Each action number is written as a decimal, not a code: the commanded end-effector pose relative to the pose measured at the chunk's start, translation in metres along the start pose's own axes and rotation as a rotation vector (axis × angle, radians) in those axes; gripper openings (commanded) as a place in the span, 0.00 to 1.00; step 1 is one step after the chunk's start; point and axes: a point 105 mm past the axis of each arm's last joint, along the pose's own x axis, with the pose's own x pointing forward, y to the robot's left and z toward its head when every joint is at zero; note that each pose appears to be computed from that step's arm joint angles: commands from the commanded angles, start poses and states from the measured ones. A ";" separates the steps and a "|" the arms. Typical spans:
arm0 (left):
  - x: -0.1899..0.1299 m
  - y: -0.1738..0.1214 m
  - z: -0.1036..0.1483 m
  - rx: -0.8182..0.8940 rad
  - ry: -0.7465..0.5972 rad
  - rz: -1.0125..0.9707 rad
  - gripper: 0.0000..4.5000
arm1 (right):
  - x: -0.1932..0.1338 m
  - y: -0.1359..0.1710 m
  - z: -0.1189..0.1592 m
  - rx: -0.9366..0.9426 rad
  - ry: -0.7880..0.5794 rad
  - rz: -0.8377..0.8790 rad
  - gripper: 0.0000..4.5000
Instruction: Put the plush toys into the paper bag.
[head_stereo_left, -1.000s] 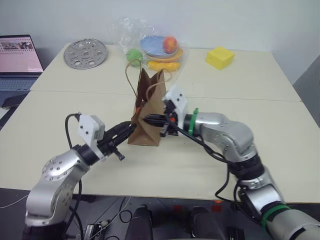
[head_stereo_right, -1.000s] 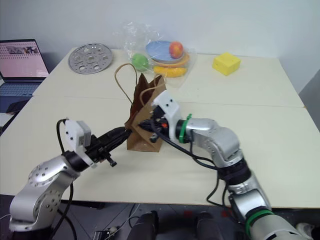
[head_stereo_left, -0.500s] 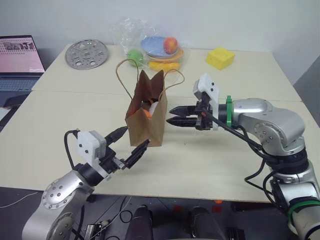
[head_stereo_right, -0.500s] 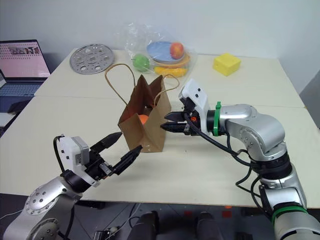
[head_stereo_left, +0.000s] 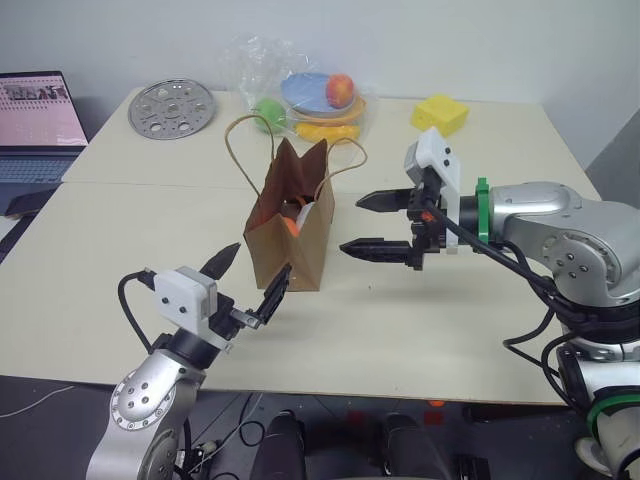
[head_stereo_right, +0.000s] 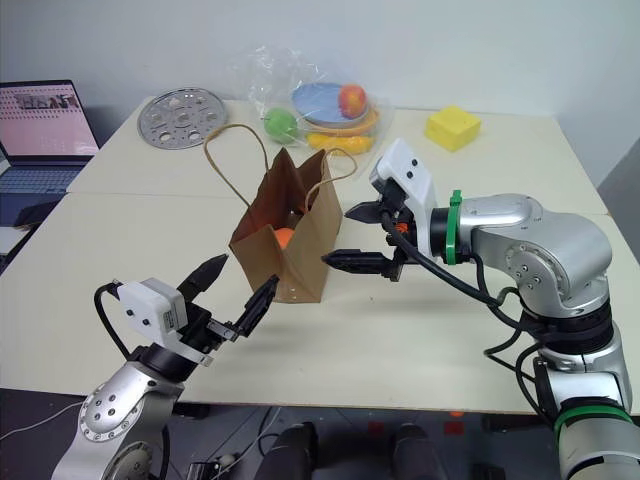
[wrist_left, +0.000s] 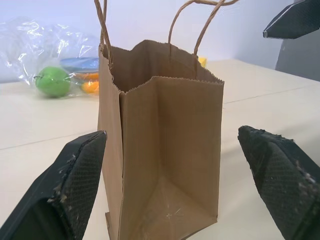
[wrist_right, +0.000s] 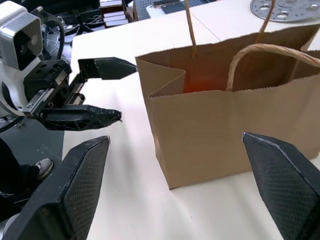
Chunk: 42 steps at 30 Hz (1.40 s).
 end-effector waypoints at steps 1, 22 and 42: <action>0.002 -0.003 0.006 0.020 -0.035 -0.005 1.00 | -0.007 0.004 0.015 -0.053 -0.041 -0.015 0.98; 0.044 -0.008 -0.014 -0.008 -0.070 0.031 1.00 | -0.018 0.009 0.028 -0.081 -0.045 -0.032 0.98; 0.045 0.001 -0.011 -0.004 -0.090 0.096 0.17 | -0.023 0.022 0.043 -0.177 -0.073 0.054 1.00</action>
